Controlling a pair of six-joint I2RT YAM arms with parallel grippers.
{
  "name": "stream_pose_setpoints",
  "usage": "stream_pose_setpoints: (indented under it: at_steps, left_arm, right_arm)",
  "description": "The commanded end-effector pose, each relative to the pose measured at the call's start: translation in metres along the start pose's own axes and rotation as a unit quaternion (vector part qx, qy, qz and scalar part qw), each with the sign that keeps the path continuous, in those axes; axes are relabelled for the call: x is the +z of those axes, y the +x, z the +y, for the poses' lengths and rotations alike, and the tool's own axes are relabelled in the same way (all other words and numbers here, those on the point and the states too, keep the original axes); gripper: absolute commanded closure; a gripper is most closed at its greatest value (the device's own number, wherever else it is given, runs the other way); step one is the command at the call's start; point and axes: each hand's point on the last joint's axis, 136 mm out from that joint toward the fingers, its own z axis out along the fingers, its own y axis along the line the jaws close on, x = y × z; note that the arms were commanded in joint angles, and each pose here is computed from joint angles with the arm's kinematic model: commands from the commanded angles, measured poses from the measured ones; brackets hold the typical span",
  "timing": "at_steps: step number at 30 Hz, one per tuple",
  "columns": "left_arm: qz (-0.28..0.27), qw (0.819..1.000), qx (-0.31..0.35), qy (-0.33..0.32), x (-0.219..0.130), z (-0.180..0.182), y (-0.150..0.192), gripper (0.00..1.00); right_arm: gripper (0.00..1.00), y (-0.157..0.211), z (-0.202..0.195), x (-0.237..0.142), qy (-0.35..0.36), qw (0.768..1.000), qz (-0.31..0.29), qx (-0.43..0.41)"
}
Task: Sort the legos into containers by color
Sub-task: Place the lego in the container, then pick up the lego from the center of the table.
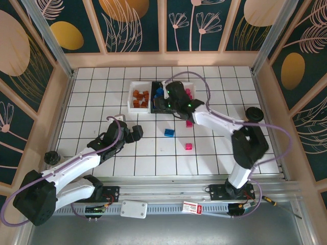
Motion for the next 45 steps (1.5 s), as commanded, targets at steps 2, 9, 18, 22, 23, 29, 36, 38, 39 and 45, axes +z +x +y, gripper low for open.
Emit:
stream_pose_setpoints:
  at_steps: [2,9,18,22,23,29,36,38,39,45]
  left_arm:
    - [-0.003,1.000,0.001,0.001,-0.006,0.000,-0.004,0.01]
    - [0.006,1.000,0.021,-0.019,0.002,0.003,-0.004,0.01]
    - [0.048,0.996,0.063,-0.033,0.042,-0.014,-0.004,0.26]
    - [0.065,0.992,0.087,-0.069,0.063,-0.007,0.004,0.31]
    - [0.069,0.990,0.096,-0.078,0.068,-0.006,0.006,0.31]
    - [0.083,0.987,0.109,-0.089,0.091,-0.008,0.017,0.41]
    - [0.094,0.984,0.116,-0.092,0.101,-0.010,0.027,0.62]
    - [0.097,0.984,0.113,-0.093,0.100,-0.006,0.031,0.70]
    - [0.098,0.984,0.112,-0.093,0.099,-0.005,0.032,0.74]
    - [0.084,0.989,0.099,-0.076,0.087,-0.012,0.024,0.90]
  right_arm:
    - [0.81,-0.015,-0.036,0.045,0.048,0.999,-0.002,0.018]
    - [0.45,-0.025,-0.053,0.080,0.062,0.997,0.006,0.038]
    - [0.36,-0.017,-0.040,0.038,0.045,0.998,-0.019,0.042]
    - [0.36,-0.002,-0.036,0.013,0.038,0.998,-0.027,0.047]
    - [0.36,0.003,-0.035,0.008,0.035,0.998,-0.029,0.049]
    - [0.36,0.019,-0.027,-0.014,0.022,0.997,-0.036,0.059]
    - [0.36,0.030,-0.025,-0.027,0.020,0.997,-0.039,0.064]
    - [0.36,0.035,-0.027,-0.030,0.023,0.997,-0.038,0.065]
    - [0.36,0.037,-0.029,-0.030,0.026,0.997,-0.037,0.066]
    - [0.36,0.045,-0.035,-0.039,0.034,0.996,-0.041,0.075]
